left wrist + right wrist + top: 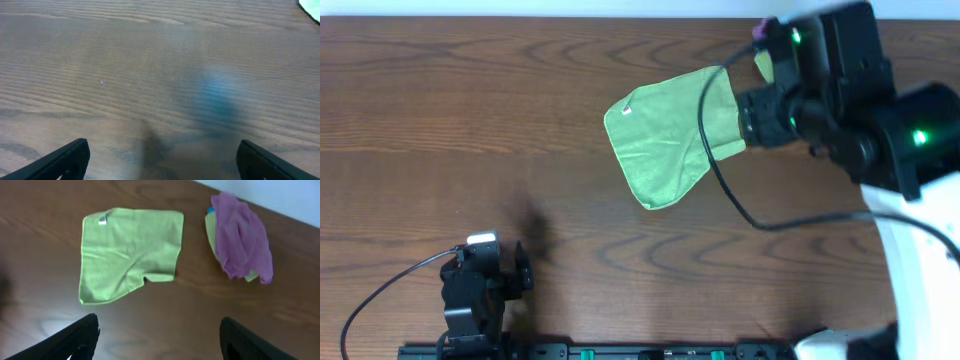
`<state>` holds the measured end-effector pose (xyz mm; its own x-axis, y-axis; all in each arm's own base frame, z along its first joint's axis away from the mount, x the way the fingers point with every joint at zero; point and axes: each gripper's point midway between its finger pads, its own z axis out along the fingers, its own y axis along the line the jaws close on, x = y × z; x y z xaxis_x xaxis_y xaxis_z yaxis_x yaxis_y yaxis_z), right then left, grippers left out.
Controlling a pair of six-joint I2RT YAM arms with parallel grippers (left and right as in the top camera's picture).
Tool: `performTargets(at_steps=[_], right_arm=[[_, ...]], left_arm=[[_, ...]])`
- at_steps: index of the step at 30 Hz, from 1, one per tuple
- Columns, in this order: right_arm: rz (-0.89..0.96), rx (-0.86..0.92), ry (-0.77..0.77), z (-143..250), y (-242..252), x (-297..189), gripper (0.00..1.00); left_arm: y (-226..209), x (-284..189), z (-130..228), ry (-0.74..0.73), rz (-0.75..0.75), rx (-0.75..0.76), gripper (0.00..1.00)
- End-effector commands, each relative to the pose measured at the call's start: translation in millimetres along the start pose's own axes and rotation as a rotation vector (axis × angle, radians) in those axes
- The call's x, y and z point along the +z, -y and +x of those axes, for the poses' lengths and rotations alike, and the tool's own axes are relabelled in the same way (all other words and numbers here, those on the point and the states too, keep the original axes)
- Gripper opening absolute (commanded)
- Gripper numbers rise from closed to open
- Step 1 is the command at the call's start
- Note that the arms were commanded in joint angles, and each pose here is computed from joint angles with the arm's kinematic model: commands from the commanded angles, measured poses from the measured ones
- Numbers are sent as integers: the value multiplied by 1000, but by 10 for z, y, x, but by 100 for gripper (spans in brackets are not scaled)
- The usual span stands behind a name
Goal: Fold the cloth
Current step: 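Release the green cloth and retract the right gripper toward the base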
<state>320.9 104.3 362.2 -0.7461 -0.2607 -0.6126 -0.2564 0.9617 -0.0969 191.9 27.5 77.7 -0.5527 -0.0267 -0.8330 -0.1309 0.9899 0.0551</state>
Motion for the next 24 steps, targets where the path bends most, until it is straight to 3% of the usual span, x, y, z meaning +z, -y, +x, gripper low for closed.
performTargets(at_steps=[1, 17, 24], right_arm=[[50, 27, -7, 251, 98, -111, 79], [95, 215, -20, 1827, 283, -130, 85], [79, 366, 71, 1972, 420, -210, 86]], left_arm=[[0, 14, 30, -5, -2, 7, 95], [0, 14, 30, -5, -2, 7, 95], [0, 14, 29, -5, -2, 7, 95]])
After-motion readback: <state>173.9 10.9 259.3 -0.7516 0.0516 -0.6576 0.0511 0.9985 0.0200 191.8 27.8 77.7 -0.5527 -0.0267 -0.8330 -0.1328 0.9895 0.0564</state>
